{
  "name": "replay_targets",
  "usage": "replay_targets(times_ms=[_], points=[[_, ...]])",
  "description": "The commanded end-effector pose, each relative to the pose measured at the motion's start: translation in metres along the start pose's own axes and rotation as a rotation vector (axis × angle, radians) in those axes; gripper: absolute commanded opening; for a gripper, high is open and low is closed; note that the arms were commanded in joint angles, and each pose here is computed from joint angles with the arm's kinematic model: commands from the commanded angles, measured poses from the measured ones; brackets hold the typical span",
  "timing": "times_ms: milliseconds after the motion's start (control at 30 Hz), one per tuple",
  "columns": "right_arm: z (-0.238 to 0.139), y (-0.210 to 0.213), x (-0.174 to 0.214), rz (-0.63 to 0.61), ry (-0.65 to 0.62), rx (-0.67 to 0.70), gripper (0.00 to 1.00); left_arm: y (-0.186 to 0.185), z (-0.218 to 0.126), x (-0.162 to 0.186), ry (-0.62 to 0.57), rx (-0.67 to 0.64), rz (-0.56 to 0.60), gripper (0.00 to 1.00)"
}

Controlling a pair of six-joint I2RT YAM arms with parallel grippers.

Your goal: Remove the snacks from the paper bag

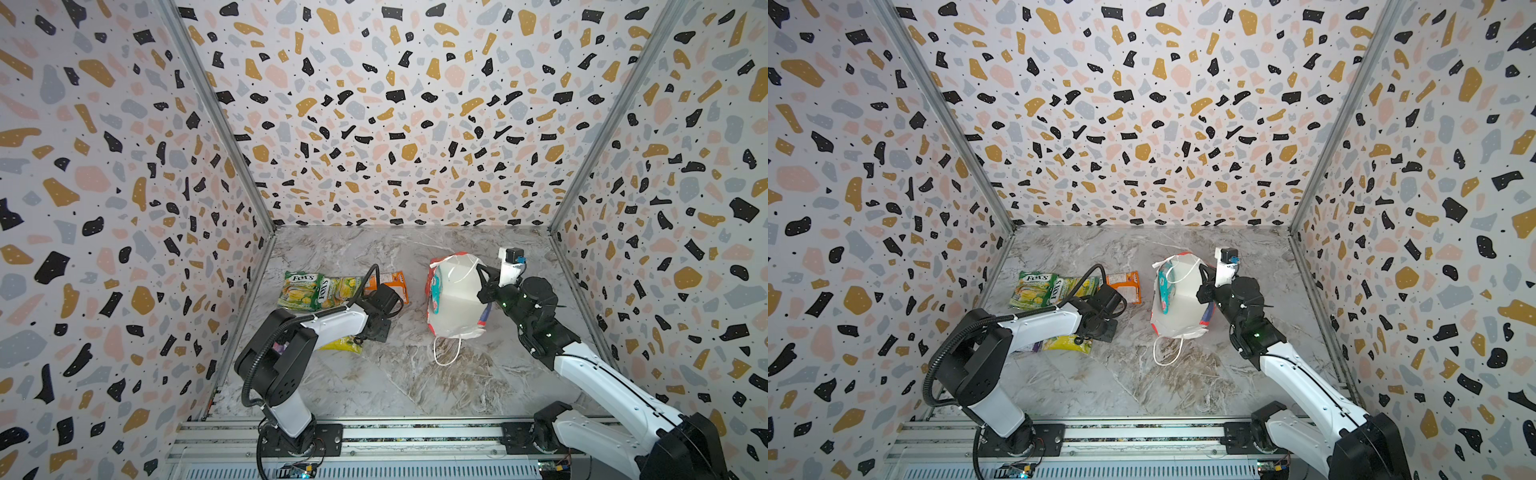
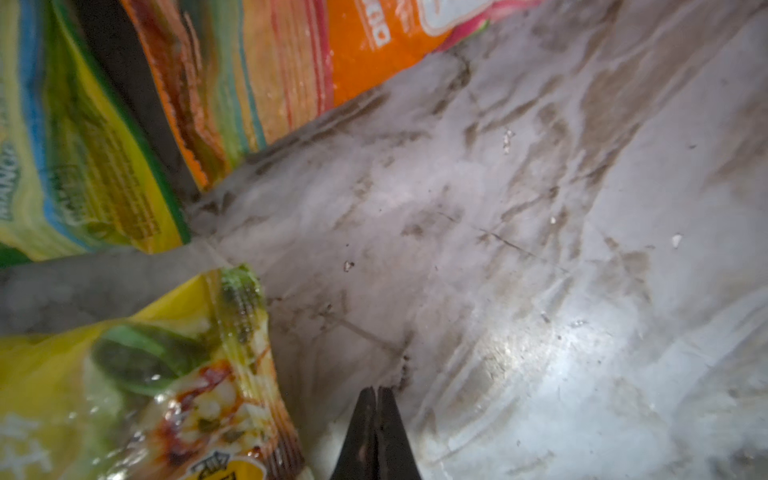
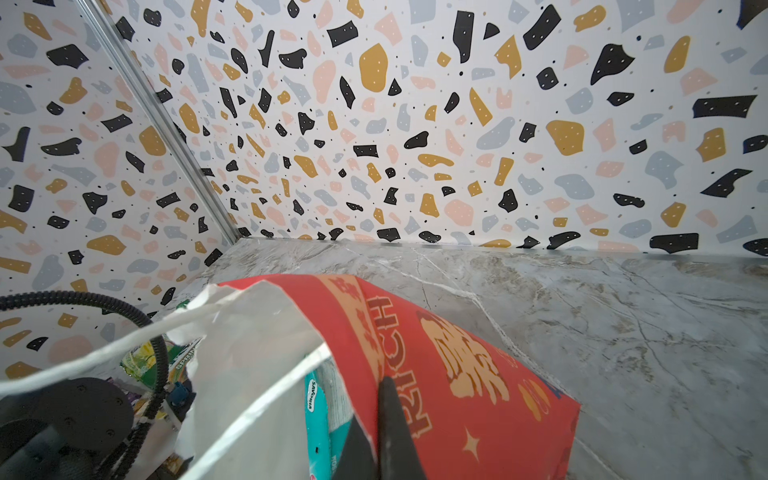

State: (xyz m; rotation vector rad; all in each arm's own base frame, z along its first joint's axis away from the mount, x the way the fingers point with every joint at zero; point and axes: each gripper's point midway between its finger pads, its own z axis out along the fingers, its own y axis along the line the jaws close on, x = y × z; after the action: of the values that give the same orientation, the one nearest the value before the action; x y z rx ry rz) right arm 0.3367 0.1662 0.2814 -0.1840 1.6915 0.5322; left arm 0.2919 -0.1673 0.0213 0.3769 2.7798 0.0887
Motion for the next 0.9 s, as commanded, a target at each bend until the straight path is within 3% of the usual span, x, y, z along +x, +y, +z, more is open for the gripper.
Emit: replay_targets(times_ms=[0,300,600,733,867], points=[[-0.007,0.002,-0.020,-0.004,-0.071,-0.006,0.00,0.014,0.003,0.006,0.018,-0.058,-0.015,0.05],[-0.006,0.003,-0.020,0.000,-0.069,-0.011,0.00,0.032,-0.009,0.004,-0.004,-0.135,-0.006,0.07],[-0.008,0.004,-0.021,-0.001,-0.073,-0.016,0.00,0.045,-0.029,-0.010,-0.068,-0.189,-0.030,0.14],[-0.008,0.004,-0.022,0.000,-0.073,-0.016,0.00,0.031,-0.066,-0.044,-0.187,-0.097,-0.067,0.18],[-0.009,0.005,-0.024,-0.001,-0.078,-0.020,0.00,0.012,-0.142,-0.087,-0.457,-0.045,-0.081,0.23]])
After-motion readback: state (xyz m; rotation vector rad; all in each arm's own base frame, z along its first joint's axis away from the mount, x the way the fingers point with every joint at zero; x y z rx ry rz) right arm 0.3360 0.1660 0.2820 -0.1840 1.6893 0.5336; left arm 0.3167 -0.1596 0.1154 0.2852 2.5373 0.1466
